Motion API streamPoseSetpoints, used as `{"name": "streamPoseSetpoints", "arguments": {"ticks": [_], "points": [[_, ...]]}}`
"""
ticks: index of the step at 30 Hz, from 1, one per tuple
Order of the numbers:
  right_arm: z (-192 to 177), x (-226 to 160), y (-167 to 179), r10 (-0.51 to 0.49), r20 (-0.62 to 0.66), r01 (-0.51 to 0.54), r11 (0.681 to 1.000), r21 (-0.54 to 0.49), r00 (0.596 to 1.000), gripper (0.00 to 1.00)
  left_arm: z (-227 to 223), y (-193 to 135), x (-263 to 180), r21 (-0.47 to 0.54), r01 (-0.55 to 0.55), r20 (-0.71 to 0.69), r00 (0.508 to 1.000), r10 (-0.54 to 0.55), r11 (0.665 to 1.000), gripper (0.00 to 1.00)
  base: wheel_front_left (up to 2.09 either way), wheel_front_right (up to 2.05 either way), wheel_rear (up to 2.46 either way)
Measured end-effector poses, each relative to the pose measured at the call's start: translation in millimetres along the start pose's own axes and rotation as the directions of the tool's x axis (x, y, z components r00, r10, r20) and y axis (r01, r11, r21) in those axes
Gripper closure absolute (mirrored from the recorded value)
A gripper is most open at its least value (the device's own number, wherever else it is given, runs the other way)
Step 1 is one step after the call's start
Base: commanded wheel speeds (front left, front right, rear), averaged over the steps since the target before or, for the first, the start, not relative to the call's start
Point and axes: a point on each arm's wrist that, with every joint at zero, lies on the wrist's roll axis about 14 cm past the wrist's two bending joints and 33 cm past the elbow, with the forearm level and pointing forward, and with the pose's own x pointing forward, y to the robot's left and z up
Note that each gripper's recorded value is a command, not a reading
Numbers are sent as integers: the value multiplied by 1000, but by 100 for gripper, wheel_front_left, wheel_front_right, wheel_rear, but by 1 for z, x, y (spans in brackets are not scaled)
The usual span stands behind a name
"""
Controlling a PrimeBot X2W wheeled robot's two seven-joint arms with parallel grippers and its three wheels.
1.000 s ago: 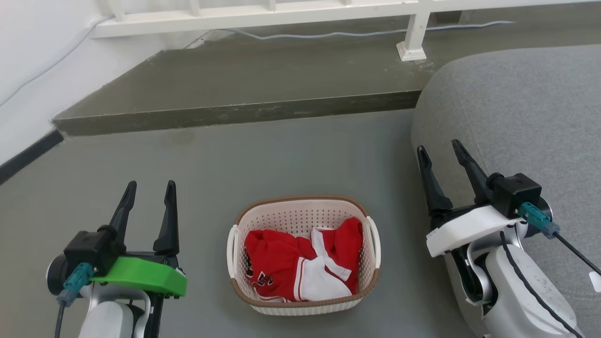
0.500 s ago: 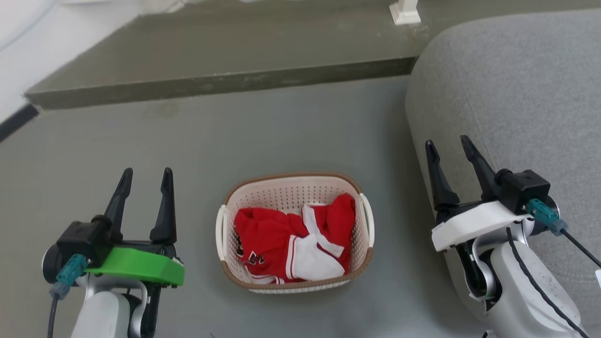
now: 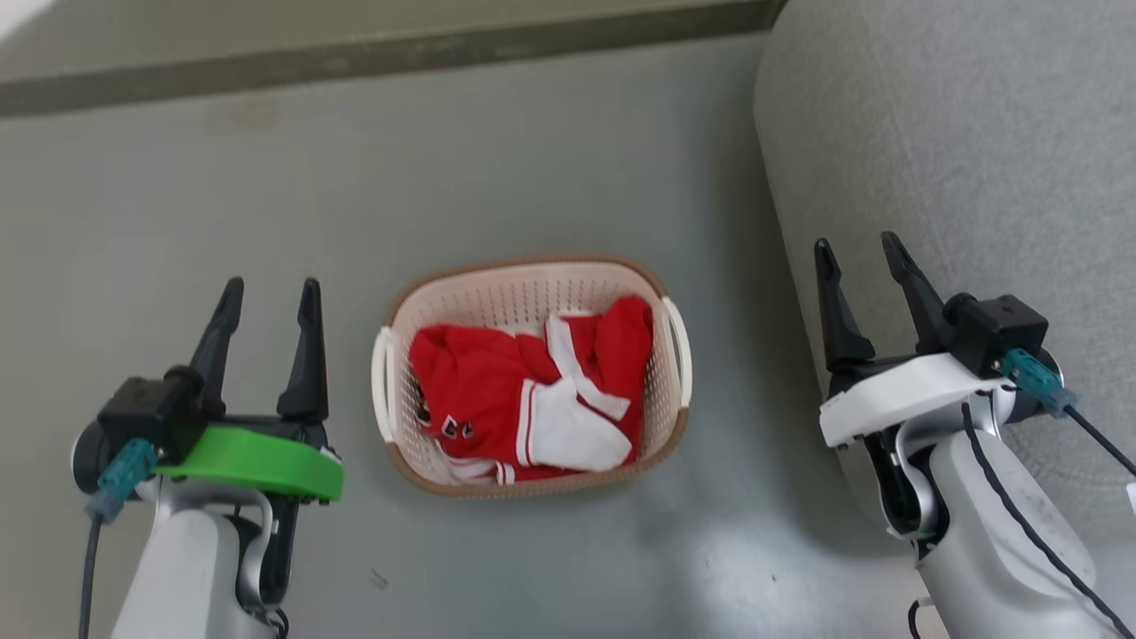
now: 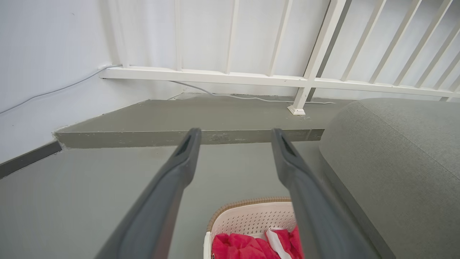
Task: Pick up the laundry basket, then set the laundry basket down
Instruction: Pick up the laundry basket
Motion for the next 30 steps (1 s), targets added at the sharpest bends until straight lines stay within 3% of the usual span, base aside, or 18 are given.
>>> {"name": "streamPoseSetpoints", "arguments": {"ticks": [13,30], "points": [[-77,21,-13,-32,-207,37,999,23,978,0,-73,17,29,-23,-1,-169,986,-3,1000,0,0,0,0],[-151,58,-12,7,-370,12,999,50,929,0,-173,52,42,-44,-70,-440,897,43,997,0,0,0,0]]}}
